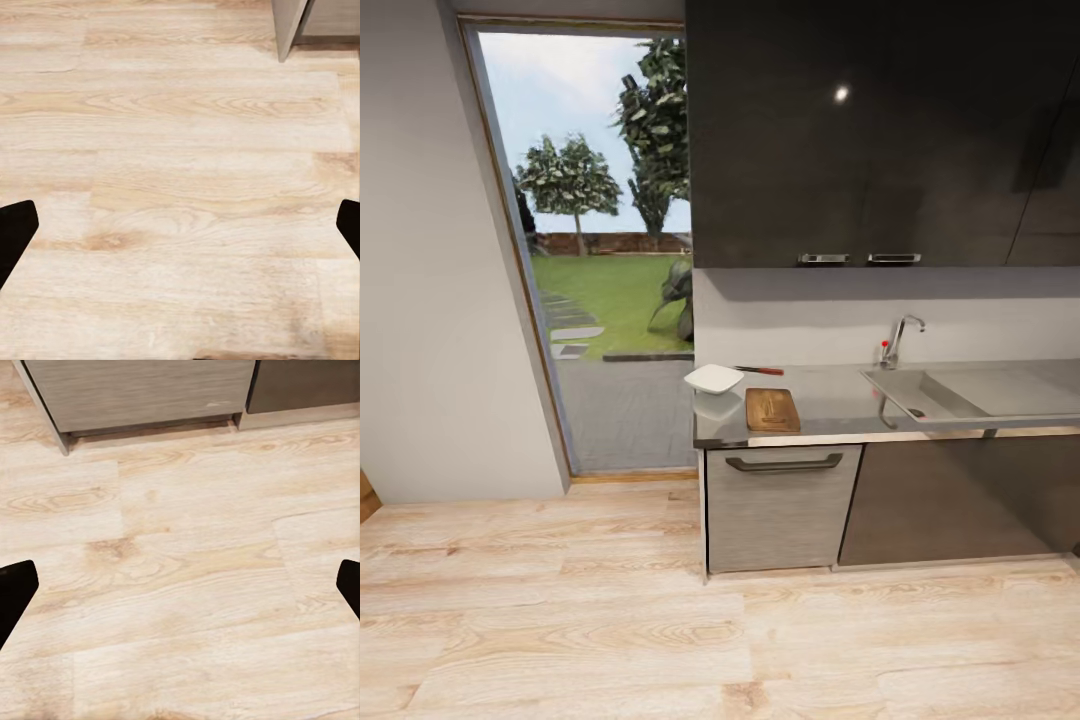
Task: In the kitchen, take the Vidalia onion out of the sink, dice it on the chopping board with the paring knife, put the diced onion into the bowl on the countertop, then place both the paring knife and the chopping board into the sink.
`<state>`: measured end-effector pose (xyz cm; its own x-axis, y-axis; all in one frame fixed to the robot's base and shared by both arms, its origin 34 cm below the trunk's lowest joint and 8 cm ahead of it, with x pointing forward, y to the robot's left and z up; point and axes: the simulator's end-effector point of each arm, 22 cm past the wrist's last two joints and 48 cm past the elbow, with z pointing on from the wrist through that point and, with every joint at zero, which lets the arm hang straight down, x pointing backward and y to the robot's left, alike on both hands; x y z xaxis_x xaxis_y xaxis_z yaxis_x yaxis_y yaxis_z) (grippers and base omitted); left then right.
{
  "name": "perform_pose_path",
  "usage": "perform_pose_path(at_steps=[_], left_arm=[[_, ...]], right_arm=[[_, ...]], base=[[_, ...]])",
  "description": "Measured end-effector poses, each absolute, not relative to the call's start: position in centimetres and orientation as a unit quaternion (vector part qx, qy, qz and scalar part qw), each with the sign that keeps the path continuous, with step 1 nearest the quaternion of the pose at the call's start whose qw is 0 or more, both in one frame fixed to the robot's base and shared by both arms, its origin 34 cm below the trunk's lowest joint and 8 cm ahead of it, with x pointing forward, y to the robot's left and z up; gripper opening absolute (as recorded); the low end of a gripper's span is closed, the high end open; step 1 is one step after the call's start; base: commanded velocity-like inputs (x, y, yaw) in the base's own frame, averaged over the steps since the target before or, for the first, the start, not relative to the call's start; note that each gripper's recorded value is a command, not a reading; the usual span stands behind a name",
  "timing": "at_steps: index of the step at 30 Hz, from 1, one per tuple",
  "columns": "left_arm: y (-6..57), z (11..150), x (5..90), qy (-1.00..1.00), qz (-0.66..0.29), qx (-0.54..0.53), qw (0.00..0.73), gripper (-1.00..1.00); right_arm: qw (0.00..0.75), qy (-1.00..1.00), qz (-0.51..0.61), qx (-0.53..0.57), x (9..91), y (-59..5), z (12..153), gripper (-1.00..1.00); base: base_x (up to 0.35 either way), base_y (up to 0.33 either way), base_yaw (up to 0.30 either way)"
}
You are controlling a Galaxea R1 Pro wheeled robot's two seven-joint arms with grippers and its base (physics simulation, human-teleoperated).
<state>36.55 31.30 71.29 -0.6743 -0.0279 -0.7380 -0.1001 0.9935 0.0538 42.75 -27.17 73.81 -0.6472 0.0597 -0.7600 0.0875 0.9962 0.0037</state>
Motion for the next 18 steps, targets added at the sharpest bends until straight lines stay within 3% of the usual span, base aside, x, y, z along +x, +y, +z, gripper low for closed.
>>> perform_pose_path(at_steps=[10, 18], left_arm=[[31.4, 69.8, 28.0, 0.932, 0.048, -0.03, 0.358, 1.0], [31.6, 74.7, 26.8, 0.91, 0.052, -0.022, 0.41, 1.0]], right_arm=[[0.417, 0.908, -0.016, 0.042, 42.7, -27.1, 73.8, 1.0], [0.417, 0.908, -0.017, 0.042, 42.7, -27.2, 73.8, 1.0]], base=[[0.0, 0.0, 0.0], [0.0, 0.0, 0.0]])
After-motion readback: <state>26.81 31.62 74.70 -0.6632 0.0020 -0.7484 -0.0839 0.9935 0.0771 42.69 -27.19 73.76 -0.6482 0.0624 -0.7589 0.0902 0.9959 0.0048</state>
